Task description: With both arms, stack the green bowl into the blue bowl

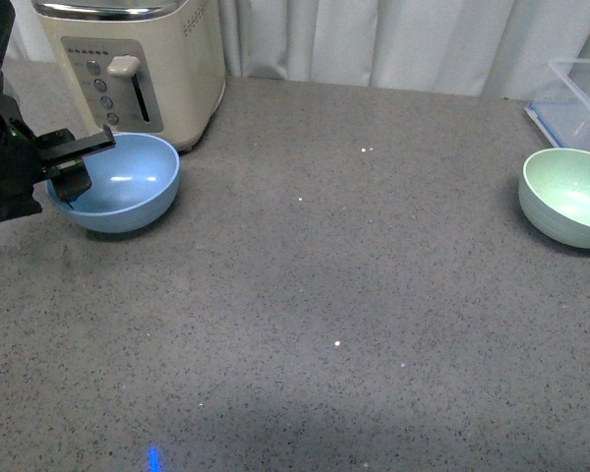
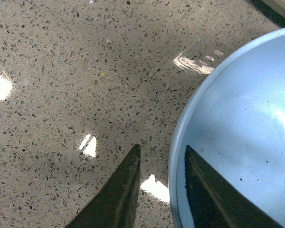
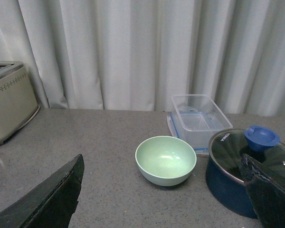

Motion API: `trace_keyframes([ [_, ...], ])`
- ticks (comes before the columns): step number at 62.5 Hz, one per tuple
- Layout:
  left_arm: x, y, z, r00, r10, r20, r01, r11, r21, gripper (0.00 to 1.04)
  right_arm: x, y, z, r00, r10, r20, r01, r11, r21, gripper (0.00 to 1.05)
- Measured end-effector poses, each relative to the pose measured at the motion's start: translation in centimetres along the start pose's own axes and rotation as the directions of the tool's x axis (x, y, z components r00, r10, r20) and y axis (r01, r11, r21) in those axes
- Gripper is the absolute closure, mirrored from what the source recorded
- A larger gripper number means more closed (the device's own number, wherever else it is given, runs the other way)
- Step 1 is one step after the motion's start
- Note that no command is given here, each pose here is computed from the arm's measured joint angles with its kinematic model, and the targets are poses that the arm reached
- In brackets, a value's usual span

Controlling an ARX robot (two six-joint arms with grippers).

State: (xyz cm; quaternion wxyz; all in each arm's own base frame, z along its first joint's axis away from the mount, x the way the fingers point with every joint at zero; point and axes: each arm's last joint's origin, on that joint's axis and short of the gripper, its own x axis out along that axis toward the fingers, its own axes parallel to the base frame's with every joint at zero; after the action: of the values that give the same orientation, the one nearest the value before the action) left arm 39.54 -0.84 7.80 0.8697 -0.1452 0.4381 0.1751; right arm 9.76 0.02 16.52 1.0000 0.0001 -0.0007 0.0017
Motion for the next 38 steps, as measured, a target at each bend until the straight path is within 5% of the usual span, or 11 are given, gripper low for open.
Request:
trace_keyframes([
  [10, -0.1, -0.2, 0.3, 1.0, -0.016, -0.003, 0.016, 1.0, -0.004, 1.01, 0.0, 0.0, 0.0, 1.0, 0.0, 0.0, 0.0, 1.0, 0.0, 0.09],
  [25, -1.6, -2.5, -0.3, 0.998, -0.063, -0.015, 0.064, 0.997, 0.04, 1.01, 0.0, 0.0, 0.0, 1.0, 0.0, 0.0, 0.0, 1.0, 0.0, 0.09],
  [38, -4.5, -7.8, -2.9, 0.979, -0.191, -0.063, 0.198, 0.974, 0.114, 1.01, 0.0, 0.0, 0.0, 1.0, 0.0, 0.0, 0.0, 1.0, 0.0, 0.09],
])
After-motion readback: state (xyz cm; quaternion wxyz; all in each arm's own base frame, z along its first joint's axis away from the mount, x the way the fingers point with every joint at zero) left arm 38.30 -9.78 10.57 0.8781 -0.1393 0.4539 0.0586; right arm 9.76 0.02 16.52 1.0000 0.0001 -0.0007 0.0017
